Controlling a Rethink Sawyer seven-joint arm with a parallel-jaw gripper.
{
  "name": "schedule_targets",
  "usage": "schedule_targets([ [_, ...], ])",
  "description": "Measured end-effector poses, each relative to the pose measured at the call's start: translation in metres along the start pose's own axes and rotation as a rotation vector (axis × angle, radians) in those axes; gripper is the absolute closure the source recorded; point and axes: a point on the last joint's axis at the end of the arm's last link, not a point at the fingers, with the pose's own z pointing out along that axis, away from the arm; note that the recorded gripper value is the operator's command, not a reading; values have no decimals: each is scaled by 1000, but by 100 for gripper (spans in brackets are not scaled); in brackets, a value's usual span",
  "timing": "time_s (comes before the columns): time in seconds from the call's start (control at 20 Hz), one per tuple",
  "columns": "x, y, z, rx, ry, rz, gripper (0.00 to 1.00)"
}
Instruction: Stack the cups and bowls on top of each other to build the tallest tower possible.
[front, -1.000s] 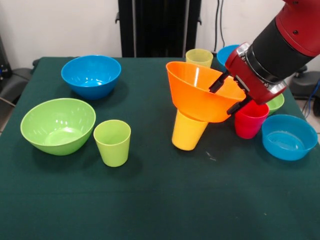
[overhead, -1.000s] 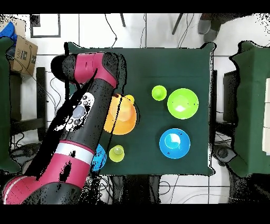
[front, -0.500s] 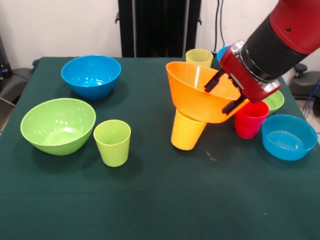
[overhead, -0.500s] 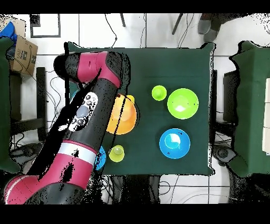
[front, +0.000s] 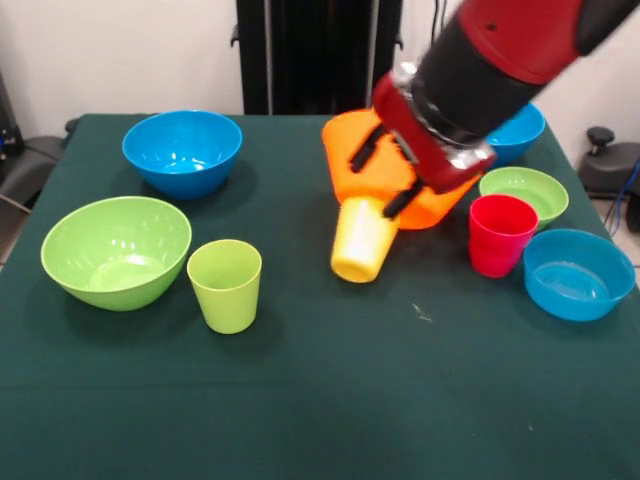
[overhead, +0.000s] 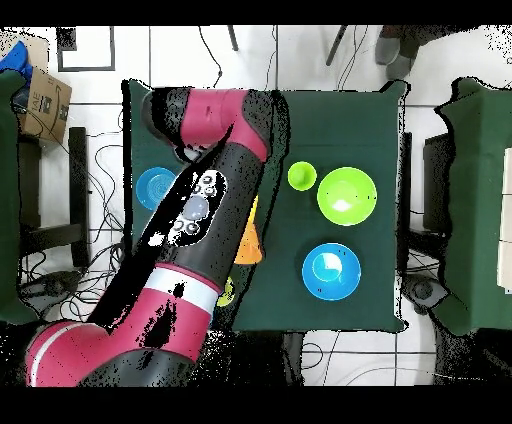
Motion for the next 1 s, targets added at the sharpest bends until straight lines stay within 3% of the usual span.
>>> schedule_targets([
  [0.45, -59, -34, 10, -19, -16, 61, 0],
  [0.65, -66, -38, 11, -32, -11, 62, 0],
  [1.0, -62, -35, 8, -43, -8, 40, 0],
])
